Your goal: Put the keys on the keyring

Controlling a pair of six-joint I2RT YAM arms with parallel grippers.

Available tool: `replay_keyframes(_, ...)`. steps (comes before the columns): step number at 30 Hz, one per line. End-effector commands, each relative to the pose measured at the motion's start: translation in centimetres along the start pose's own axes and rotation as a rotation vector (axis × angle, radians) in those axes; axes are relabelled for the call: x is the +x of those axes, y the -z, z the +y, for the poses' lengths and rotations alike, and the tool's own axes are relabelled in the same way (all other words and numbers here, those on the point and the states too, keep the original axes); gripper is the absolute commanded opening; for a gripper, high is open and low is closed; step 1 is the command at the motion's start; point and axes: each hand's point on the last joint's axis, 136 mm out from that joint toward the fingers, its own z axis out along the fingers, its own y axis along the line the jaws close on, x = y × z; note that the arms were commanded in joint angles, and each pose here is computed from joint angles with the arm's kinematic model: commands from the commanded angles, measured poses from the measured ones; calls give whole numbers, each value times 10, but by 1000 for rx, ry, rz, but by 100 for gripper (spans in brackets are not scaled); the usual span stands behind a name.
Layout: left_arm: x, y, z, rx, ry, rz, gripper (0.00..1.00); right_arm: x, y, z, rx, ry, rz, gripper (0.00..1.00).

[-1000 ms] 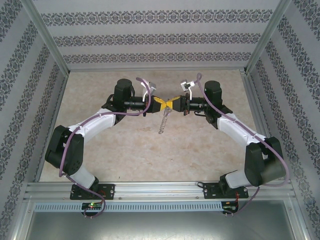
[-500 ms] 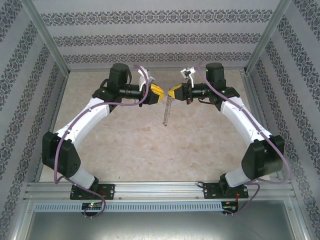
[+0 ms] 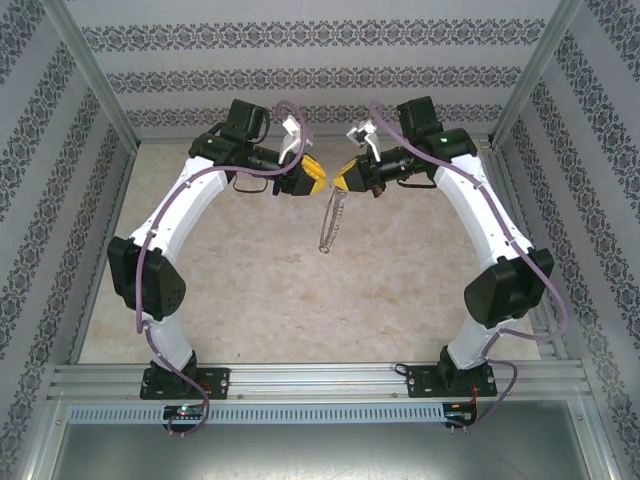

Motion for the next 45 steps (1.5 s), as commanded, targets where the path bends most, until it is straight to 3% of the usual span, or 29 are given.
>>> replay_keyframes(1, -2, 7, -17, 64, -3, -6, 31, 8, -4, 10, -22, 20, 68, 0)
replay_keyframes(38, 5, -7, -22, 143, 25, -40, 28, -9, -20, 13, -51, 59, 34, 0)
replay_keyframes(45, 4, -8, -23, 156, 25, -44, 15, -9, -21, 10, -46, 60, 35, 0)
